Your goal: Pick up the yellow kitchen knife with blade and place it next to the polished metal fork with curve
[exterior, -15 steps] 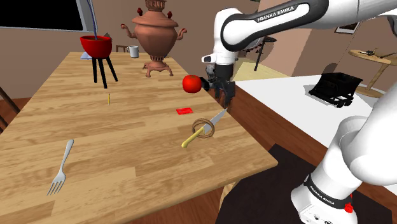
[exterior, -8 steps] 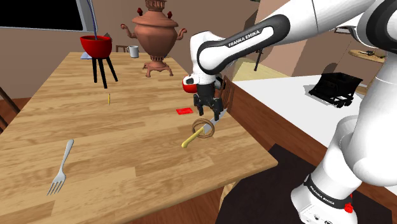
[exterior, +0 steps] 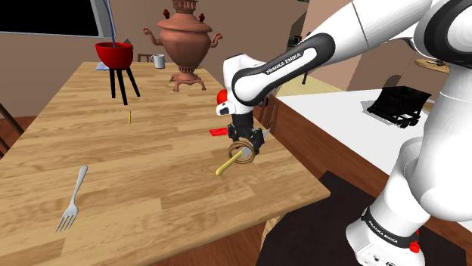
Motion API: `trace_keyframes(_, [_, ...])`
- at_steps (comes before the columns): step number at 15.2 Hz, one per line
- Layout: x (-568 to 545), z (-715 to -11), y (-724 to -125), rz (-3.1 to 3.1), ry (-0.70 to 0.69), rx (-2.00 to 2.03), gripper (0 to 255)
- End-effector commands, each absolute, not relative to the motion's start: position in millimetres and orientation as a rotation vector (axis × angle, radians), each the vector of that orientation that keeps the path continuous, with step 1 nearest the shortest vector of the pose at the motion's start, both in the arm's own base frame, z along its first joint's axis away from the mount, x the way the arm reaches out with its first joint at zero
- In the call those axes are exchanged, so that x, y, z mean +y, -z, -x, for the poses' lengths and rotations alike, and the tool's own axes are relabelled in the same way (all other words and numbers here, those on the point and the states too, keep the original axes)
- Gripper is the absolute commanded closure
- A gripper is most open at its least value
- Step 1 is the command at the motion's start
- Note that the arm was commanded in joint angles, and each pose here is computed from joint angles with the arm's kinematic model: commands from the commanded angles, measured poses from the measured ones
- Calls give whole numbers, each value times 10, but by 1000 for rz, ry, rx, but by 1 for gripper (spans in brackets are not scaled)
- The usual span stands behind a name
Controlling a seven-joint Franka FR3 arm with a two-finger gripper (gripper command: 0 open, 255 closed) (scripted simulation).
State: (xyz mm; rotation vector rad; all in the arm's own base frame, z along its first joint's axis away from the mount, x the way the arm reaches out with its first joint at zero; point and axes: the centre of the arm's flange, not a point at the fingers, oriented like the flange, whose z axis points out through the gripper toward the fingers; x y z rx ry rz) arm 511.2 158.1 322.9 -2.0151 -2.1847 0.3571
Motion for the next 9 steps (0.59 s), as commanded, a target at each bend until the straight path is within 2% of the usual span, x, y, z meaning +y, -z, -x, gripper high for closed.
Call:
trace_keyframes(1, [1571,-5094,-3163,2015,-357,-2185,0])
trace_keyframes(8, [1572,-5095,-3163,2015,-357,-2185,0])
trace_keyframes(9, [1572,-5095,-3163,2015,-357,-2185,255])
